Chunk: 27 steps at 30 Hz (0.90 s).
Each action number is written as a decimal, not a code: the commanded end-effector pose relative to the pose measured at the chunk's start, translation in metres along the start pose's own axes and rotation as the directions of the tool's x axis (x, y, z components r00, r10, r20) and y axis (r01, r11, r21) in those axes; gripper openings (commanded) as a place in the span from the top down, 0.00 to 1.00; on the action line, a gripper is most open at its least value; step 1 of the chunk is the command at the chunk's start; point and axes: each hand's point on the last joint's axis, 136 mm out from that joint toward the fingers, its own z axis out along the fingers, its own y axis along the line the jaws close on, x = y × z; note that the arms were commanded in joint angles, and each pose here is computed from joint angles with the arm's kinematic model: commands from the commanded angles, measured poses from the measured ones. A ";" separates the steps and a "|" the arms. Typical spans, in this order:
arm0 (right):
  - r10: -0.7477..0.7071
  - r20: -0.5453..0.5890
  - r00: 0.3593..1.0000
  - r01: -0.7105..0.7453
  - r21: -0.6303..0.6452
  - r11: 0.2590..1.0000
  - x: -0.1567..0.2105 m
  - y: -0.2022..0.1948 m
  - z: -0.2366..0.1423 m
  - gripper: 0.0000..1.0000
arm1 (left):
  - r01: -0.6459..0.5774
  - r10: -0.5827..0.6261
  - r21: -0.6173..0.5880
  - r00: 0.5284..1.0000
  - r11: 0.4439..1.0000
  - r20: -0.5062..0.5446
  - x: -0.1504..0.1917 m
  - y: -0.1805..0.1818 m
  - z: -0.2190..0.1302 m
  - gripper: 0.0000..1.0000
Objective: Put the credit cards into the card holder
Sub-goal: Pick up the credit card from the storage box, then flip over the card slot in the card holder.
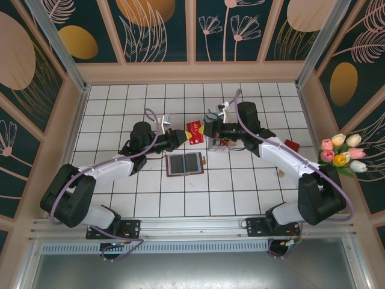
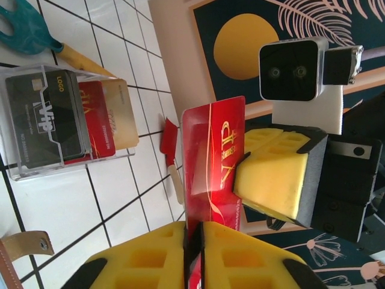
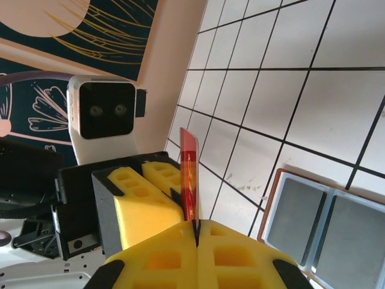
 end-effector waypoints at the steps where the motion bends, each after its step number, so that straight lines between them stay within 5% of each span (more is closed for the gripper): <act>1: -0.038 -0.025 0.999 0.037 -0.045 0.998 0.007 0.009 0.004 0.98 | -0.022 0.022 -0.014 1.000 1.000 -0.010 0.004 0.002 0.000 0.73; 4: -0.023 0.039 0.999 0.020 0.098 0.995 0.000 -0.013 -0.002 1.00 | -0.016 0.017 -0.125 1.000 0.992 0.007 0.004 0.023 -0.005 0.61; 6: -0.022 0.063 0.998 0.010 0.186 0.982 0.000 -0.027 -0.006 1.00 | -0.009 0.017 -0.242 0.999 0.970 0.031 0.005 0.045 -0.014 0.44; 9: -0.017 0.089 0.996 -0.015 0.350 0.936 0.010 -0.052 -0.008 0.99 | -0.008 0.042 -0.468 0.997 0.884 0.062 0.010 0.088 -0.040 0.33; 13: -0.056 0.042 0.998 0.025 0.534 0.845 0.041 -0.075 0.015 0.99 | -0.016 0.077 -0.663 0.995 0.749 0.063 0.021 0.130 -0.075 0.31; 20: -0.080 -0.022 0.997 0.072 0.720 0.691 0.074 -0.112 0.035 1.00 | -0.023 0.075 -0.724 0.996 0.690 0.040 0.033 0.151 -0.090 0.28; 27: -0.093 -0.017 0.996 0.076 0.733 0.676 0.072 -0.117 0.033 1.00 | -0.032 0.057 -0.731 0.998 0.682 0.010 0.038 0.160 -0.086 0.30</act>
